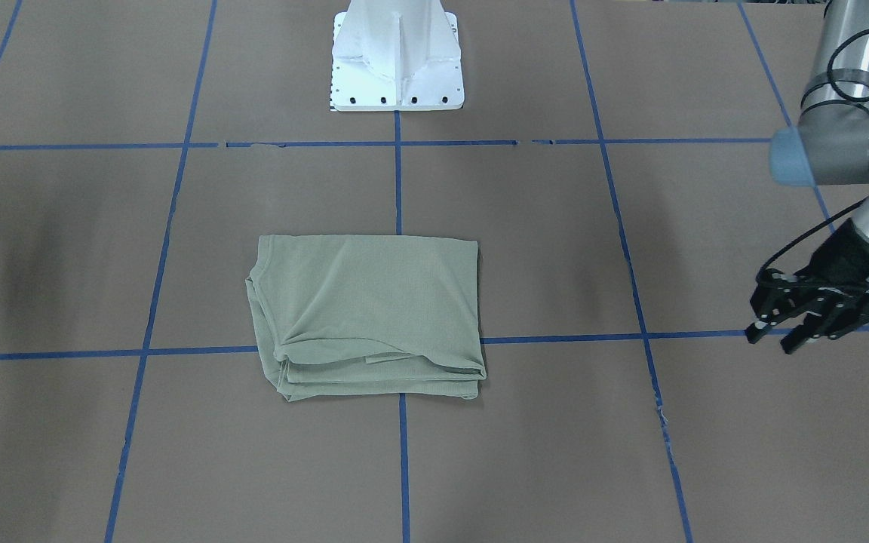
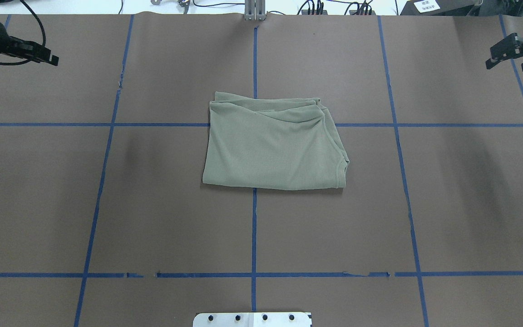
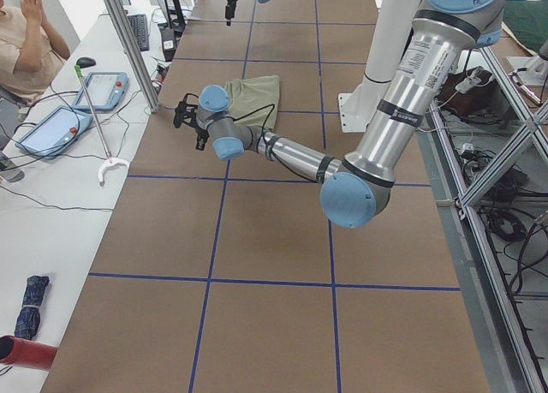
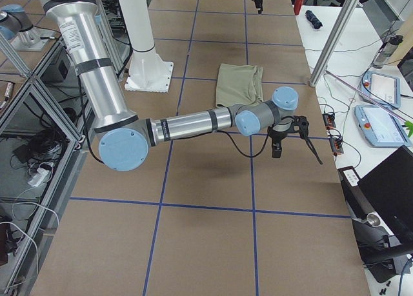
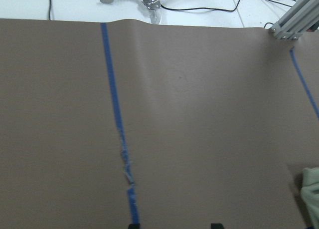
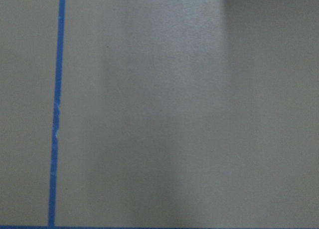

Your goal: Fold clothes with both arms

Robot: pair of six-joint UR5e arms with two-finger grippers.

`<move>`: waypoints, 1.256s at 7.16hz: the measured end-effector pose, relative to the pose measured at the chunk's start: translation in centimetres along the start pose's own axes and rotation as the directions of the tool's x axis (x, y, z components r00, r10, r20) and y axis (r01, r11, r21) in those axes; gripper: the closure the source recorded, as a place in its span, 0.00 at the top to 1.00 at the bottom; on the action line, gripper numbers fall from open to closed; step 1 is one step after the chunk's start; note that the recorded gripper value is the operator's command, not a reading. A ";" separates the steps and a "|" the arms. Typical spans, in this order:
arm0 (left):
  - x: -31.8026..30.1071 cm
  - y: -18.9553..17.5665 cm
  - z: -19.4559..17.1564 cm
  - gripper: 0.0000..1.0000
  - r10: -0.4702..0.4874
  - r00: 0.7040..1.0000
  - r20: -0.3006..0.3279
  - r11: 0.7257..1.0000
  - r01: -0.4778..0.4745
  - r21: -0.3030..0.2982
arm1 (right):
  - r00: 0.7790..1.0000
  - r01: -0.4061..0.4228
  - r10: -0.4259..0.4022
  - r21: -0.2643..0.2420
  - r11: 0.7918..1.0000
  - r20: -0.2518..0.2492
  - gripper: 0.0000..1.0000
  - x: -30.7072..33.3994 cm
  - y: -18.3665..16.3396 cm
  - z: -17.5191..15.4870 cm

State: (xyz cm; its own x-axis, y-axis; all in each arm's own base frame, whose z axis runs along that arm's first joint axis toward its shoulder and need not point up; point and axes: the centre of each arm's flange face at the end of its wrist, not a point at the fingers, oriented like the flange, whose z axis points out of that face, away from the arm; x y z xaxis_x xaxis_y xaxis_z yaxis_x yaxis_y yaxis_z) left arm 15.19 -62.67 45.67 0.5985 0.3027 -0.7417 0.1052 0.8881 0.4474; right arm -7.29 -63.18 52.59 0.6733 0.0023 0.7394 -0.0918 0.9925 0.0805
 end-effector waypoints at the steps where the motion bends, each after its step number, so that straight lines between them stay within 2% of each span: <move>1: -4.0 -0.2 -2.5 0.61 0.064 0.996 0.062 0.998 -0.062 -0.033 | 0.999 0.039 -0.039 -0.019 0.999 -0.012 1.00 3.6 0.7 -1.1; 2: -7.2 -0.6 -5.4 0.62 0.118 0.986 0.114 0.991 -0.110 -0.076 | 0.998 0.063 -0.064 -0.040 0.997 -0.027 1.00 6.3 1.2 -2.1; 4: -10.4 -0.6 -9.3 0.68 0.155 0.975 0.161 0.981 -0.133 -0.143 | 0.997 0.066 -0.069 -0.056 0.996 -0.045 1.00 9.3 2.6 -3.3; 5: -10.9 -0.5 -11.3 1.00 0.138 0.975 0.174 0.983 -0.113 -0.147 | 0.996 0.072 -0.075 -0.050 0.996 -0.046 1.00 10.0 3.6 -3.8; 6: -10.8 -0.2 -14.0 1.00 0.116 0.976 0.185 0.986 -0.091 -0.142 | 0.996 0.073 -0.075 -0.045 0.996 -0.046 1.00 10.4 4.4 -4.3; 7: -11.2 1.1 -15.6 1.00 0.100 0.976 0.193 0.985 -0.069 -0.161 | 0.996 0.071 -0.073 -0.046 0.996 -0.047 1.00 10.8 4.9 -4.3; 9: -17.4 5.5 -15.5 1.00 0.083 0.978 0.194 0.970 -0.034 -0.239 | 0.996 0.075 -0.078 -0.055 0.996 -0.040 1.00 11.6 5.9 -4.1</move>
State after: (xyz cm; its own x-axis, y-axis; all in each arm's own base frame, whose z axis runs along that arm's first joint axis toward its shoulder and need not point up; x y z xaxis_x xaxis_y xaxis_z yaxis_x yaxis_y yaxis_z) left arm -6.91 -57.72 53.30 0.7479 0.3021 -0.5911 -0.1086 0.9341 0.3401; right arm 3.01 -56.80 58.88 0.7075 -0.0699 0.7032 -0.0005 0.9951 0.0993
